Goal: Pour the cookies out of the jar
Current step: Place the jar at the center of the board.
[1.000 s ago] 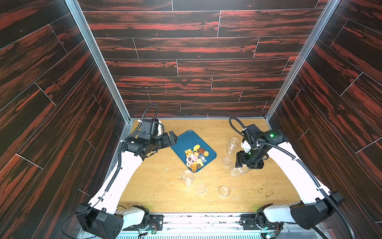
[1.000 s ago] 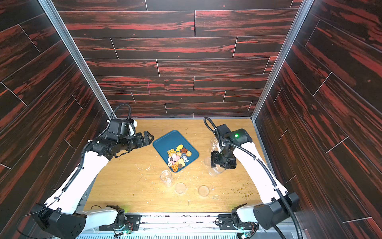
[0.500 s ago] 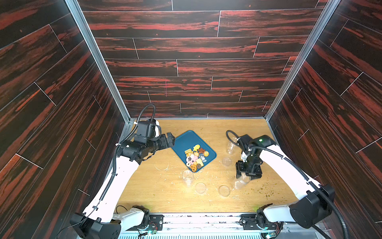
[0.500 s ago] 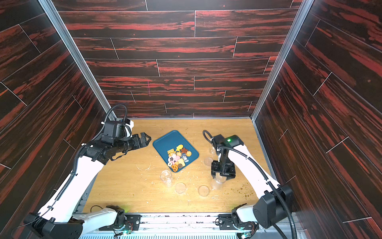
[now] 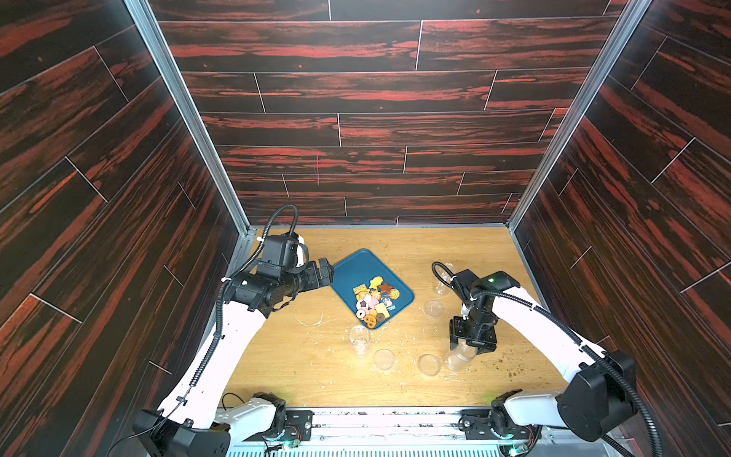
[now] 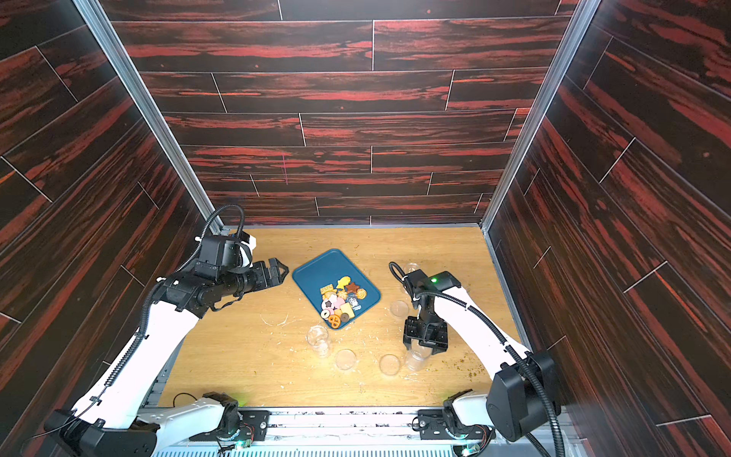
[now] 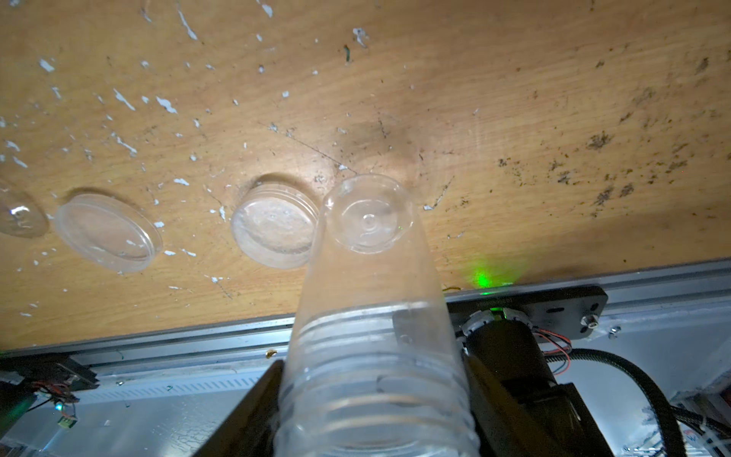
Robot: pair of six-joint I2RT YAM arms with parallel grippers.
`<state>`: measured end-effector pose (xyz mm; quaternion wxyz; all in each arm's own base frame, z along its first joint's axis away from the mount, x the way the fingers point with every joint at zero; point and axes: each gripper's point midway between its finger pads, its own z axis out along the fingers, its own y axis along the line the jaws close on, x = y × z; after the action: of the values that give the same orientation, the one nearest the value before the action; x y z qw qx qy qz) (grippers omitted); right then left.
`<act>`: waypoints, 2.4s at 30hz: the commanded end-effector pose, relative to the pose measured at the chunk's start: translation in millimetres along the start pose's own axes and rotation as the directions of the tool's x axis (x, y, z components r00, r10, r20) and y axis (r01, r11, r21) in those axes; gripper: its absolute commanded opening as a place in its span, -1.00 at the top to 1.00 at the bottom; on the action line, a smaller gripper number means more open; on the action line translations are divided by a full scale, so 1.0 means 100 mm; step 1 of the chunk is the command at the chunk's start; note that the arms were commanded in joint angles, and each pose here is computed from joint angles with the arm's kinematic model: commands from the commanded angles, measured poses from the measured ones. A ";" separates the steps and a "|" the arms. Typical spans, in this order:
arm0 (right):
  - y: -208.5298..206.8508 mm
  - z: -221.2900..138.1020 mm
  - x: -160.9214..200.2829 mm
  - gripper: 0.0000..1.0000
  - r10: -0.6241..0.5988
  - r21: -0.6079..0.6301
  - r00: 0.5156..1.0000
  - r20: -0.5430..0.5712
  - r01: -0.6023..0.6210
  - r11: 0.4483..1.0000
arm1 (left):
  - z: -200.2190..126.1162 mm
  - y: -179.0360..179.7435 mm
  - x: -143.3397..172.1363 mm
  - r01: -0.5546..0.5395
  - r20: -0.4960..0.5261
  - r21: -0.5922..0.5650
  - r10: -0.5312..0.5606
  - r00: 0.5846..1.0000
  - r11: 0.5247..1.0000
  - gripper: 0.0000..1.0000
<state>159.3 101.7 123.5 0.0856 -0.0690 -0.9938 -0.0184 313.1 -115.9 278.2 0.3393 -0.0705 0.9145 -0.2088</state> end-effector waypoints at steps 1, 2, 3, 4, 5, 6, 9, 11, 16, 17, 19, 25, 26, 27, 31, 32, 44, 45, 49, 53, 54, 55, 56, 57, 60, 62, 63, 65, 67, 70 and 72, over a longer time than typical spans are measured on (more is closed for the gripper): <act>0.02 0.05 0.00 -0.36 0.019 -0.007 1.000 -0.001 -0.019 1.000 | -0.08 0.02 0.01 -0.018 0.008 -0.008 0.018 1.000 1.000 -0.99; 0.04 0.06 -0.01 -0.36 0.017 -0.009 1.000 0.000 -0.017 1.000 | -0.08 0.01 0.01 -0.021 0.009 -0.007 0.021 1.000 1.000 -1.00; 0.04 0.07 -0.02 -0.36 0.015 -0.009 1.000 -0.001 -0.015 1.000 | -0.07 0.02 0.01 -0.020 0.007 -0.011 0.021 1.000 1.000 -1.00; 0.05 0.08 -0.02 -0.36 0.012 -0.008 1.000 -0.003 -0.012 1.000 | -0.07 0.02 0.01 -0.023 0.006 -0.013 0.023 1.000 1.000 -0.99; 0.05 0.09 -0.02 -0.37 0.012 -0.006 1.000 -0.006 -0.012 1.000 | -0.07 0.02 0.01 -0.023 0.005 -0.013 0.023 1.000 1.000 -0.99; 0.05 0.10 -0.03 -0.37 0.011 -0.005 1.000 -0.007 -0.011 1.000 | -0.07 0.02 0.01 -0.024 0.006 -0.015 0.024 1.000 1.000 -0.99; 0.06 0.11 -0.04 -0.38 0.004 -0.004 1.000 -0.008 -0.004 1.000 | -0.06 0.02 -0.01 -0.027 0.006 -0.017 0.027 1.000 0.999 -0.99; 0.06 0.14 -0.04 -0.38 0.000 -0.002 1.000 -0.014 0.000 1.000 | -0.05 0.02 -0.02 -0.027 0.005 -0.018 0.027 1.000 0.999 -1.00; 0.07 0.16 -0.06 -0.40 -0.008 -0.004 1.000 -0.016 0.008 1.000 | -0.04 0.01 -0.05 -0.029 0.007 -0.019 0.029 1.000 0.999 -0.99; 0.07 0.16 -0.06 -0.40 -0.009 -0.002 1.000 -0.016 0.009 1.000 | -0.03 0.01 -0.04 -0.030 0.006 -0.019 0.030 1.000 0.999 -0.99; 0.06 0.18 -0.05 -0.40 -0.012 -0.001 1.000 -0.018 0.012 1.000 | -0.03 0.01 -0.05 -0.027 0.006 -0.019 0.027 1.000 0.999 -0.99; 0.05 0.21 -0.04 -0.48 -0.017 0.003 1.000 -0.022 0.018 1.000 | -0.02 0.02 -0.04 -0.024 0.004 -0.021 0.025 1.000 0.999 -1.00; 0.04 0.22 -0.04 -0.49 -0.018 0.004 1.000 -0.021 0.018 1.000 | -0.01 0.02 -0.04 -0.024 0.005 -0.021 0.024 1.000 0.999 -1.00; 0.04 0.22 -0.04 -0.50 -0.019 0.006 1.000 -0.023 0.019 1.000 | -0.02 0.02 -0.05 -0.022 0.006 -0.021 0.023 1.000 1.000 -0.99; 0.04 0.23 -0.03 -0.54 -0.019 0.005 1.000 -0.023 0.020 1.000 | -0.01 0.01 -0.06 -0.020 0.008 -0.020 0.020 1.000 1.000 -0.99; 0.03 0.24 -0.03 -0.55 -0.019 0.007 1.000 -0.022 0.019 1.000 | -0.01 0.01 -0.07 -0.021 0.009 -0.019 0.021 1.000 1.000 -0.99; -0.01 0.20 -0.04 -0.68 -0.016 0.022 1.000 -0.004 0.016 1.000 | -0.01 0.00 -0.08 -0.017 0.010 -0.017 0.017 1.000 1.000 -0.99; -0.01 0.20 -0.04 -0.70 -0.017 0.024 1.000 -0.001 0.017 1.000 | -0.01 0.00 -0.08 -0.016 0.011 -0.017 0.017 1.000 1.000 -0.99; -0.01 0.16 -0.07 -0.73 -0.019 0.025 1.000 0.011 0.019 0.999 | -0.02 0.01 -0.07 -0.016 0.012 -0.020 0.016 1.000 1.000 -0.99; 0.00 0.12 -0.09 -0.74 -0.020 0.028 1.000 0.024 0.019 0.999 | -0.03 0.01 -0.06 -0.018 0.013 -0.019 0.018 1.000 1.000 -1.00; 0.00 0.11 -0.09 -0.74 -0.018 0.026 0.999 0.027 0.018 1.000 | -0.03 0.02 -0.06 -0.017 0.013 -0.021 0.017 1.000 1.000 -1.00; 0.01 0.08 -0.10 -0.73 -0.017 0.026 0.999 0.031 0.016 1.000 | -0.03 0.02 -0.06 -0.018 0.013 -0.020 0.018 1.000 1.000 -0.99; 0.01 0.04 -0.12 -0.73 -0.017 0.022 0.999 0.043 0.016 1.000 | -0.04 0.02 -0.06 -0.017 0.015 -0.020 0.018 1.000 1.000 -0.99; 0.02 -0.01 -0.13 -0.74 -0.017 0.021 0.998 0.054 0.016 1.000 | -0.04 0.02 -0.06 -0.019 0.015 -0.021 0.019 1.000 1.000 -0.99; 0.04 -0.17 -0.20 -0.73 -0.018 0.022 0.995 0.093 0.016 1.000 | -0.04 0.02 -0.05 -0.019 0.012 -0.021 0.020 1.000 1.000 -1.00; 0.06 -0.31 -0.24 -0.74 -0.024 0.025 0.992 0.121 0.021 0.999 | -0.04 0.02 -0.05 -0.020 0.014 -0.021 0.020 1.000 1.000 -0.99; 0.07 -0.36 -0.26 -0.74 -0.024 0.025 0.991 0.133 0.021 0.999 | -0.04 0.02 -0.05 -0.020 0.013 -0.021 0.020 1.000 1.000 -1.00; 0.09 -0.51 -0.31 -0.74 -0.027 0.019 0.986 0.162 0.025 1.000 | -0.04 0.02 -0.06 -0.022 0.016 -0.020 0.022 1.000 1.000 -0.99; 0.14 -0.66 -0.36 -0.74 -0.033 0.007 0.981 0.194 0.032 0.999 | -0.05 0.02 -0.06 -0.024 0.017 -0.021 0.024 1.000 1.000 -1.00; 0.21 -0.92 -0.46 -0.74 -0.048 -0.008 0.967 0.252 0.051 0.999 | -0.06 0.02 -0.05 -0.025 0.017 -0.021 0.026 1.000 0.999 -1.00; 0.23 -1.10 -0.54 -0.74 -0.054 -0.004 0.955 0.291 0.058 0.998 | -0.08 0.02 -0.06 -0.027 0.019 -0.020 0.028 0.999 0.999 -0.99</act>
<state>230.9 117.9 210.9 -0.0646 -0.0476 -0.9959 -0.0415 315.9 -114.2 273.8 0.3357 -0.0692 0.9183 -0.1984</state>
